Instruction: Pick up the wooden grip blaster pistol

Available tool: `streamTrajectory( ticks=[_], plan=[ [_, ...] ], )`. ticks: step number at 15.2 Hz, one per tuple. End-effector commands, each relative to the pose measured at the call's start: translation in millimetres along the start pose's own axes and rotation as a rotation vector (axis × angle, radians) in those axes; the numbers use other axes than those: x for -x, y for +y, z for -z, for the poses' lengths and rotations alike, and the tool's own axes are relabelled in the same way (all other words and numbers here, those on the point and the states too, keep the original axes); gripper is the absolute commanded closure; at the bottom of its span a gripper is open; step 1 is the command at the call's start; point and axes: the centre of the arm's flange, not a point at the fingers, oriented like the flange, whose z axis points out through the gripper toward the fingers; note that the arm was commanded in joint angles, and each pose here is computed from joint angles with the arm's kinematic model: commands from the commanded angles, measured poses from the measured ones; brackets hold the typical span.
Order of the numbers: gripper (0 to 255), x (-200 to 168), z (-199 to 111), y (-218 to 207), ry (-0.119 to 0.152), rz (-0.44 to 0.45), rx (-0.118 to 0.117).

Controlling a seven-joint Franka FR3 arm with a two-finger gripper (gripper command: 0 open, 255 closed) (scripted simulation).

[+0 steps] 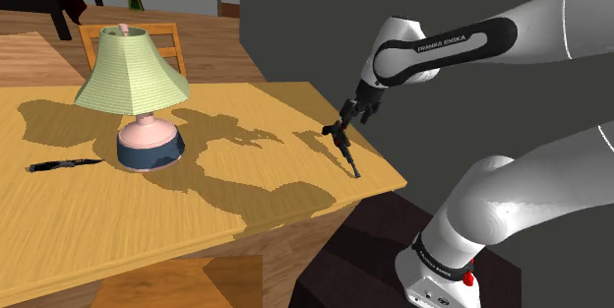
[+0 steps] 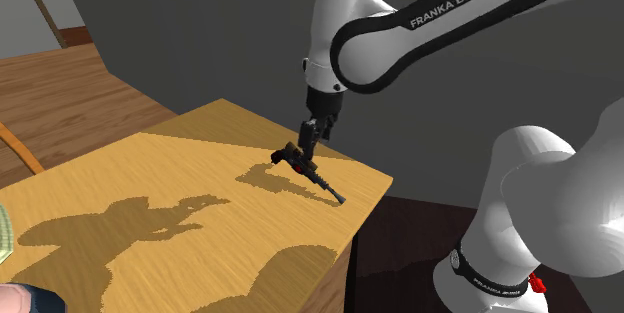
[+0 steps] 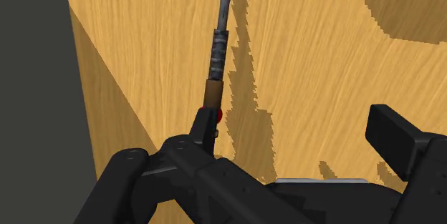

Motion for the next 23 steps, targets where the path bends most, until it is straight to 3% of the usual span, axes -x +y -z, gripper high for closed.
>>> streamTrajectory(
  ticks=[1,7,17,18,23],
  plan=[
    [0,-6,-19,12,0.026,-0.037,0.001],
    [0,-26,-79,54,0.088,-0.147,0.0],
    [0,-23,-122,58,0.092,-0.154,0.0],
    [255,-23,-122,58,0.092,-0.153,0.0],
    [255,-23,-122,58,0.092,-0.153,0.0]
  ],
)
